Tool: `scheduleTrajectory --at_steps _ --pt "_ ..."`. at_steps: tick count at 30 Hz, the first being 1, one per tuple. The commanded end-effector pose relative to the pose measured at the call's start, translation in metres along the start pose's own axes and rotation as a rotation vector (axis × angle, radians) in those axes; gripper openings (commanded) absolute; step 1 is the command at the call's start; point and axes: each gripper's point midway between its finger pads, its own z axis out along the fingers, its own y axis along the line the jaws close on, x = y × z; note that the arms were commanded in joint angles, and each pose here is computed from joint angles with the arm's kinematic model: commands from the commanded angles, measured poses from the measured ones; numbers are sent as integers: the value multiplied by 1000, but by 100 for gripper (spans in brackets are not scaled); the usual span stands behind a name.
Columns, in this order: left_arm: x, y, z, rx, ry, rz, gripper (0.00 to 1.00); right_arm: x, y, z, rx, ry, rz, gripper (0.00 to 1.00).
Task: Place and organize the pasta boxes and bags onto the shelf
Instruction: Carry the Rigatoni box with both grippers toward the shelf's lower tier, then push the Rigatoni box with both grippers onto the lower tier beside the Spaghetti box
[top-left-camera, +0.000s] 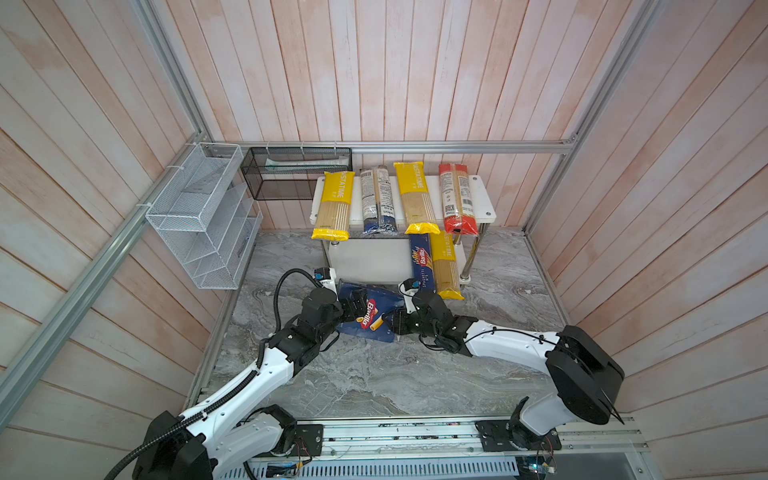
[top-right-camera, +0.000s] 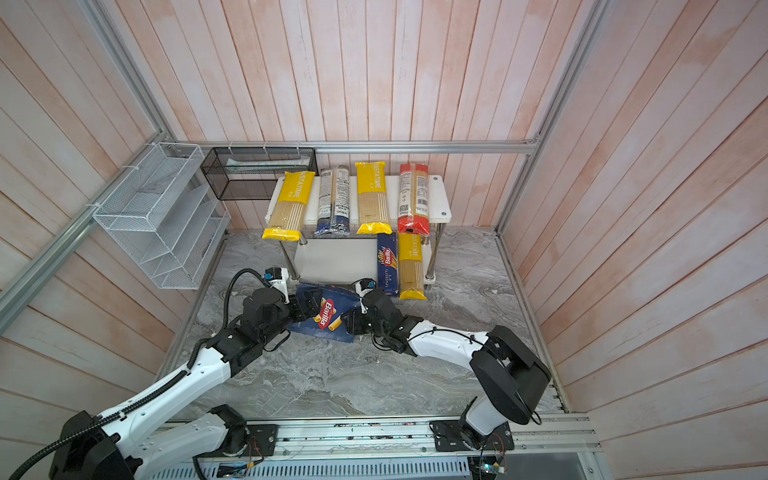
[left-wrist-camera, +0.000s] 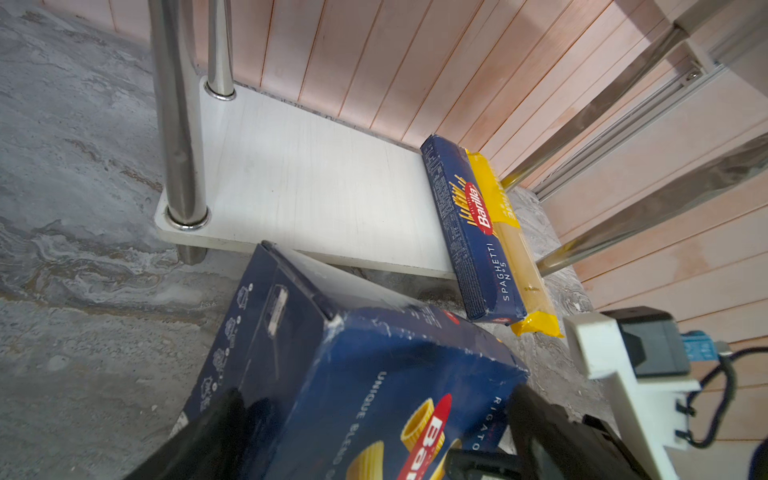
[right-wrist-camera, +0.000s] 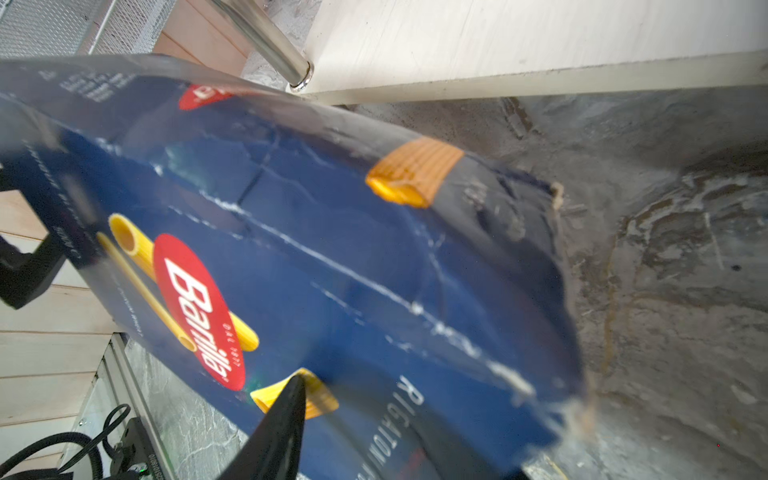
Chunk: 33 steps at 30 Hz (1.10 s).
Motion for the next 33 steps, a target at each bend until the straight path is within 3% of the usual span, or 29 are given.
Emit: scheduleTrajectory --at_steps 1,18,33 --pt "-7 -52 -1 200 5 24 100 -88 95 -40 -312 -268 -95 49" --pt "-51 -39 24 165 -90 33 100 -126 81 -33 -304 -325 -91 49" --pt "-88 -51 55 211 -131 45 100 -130 70 -10 -327 -301 -54 49"
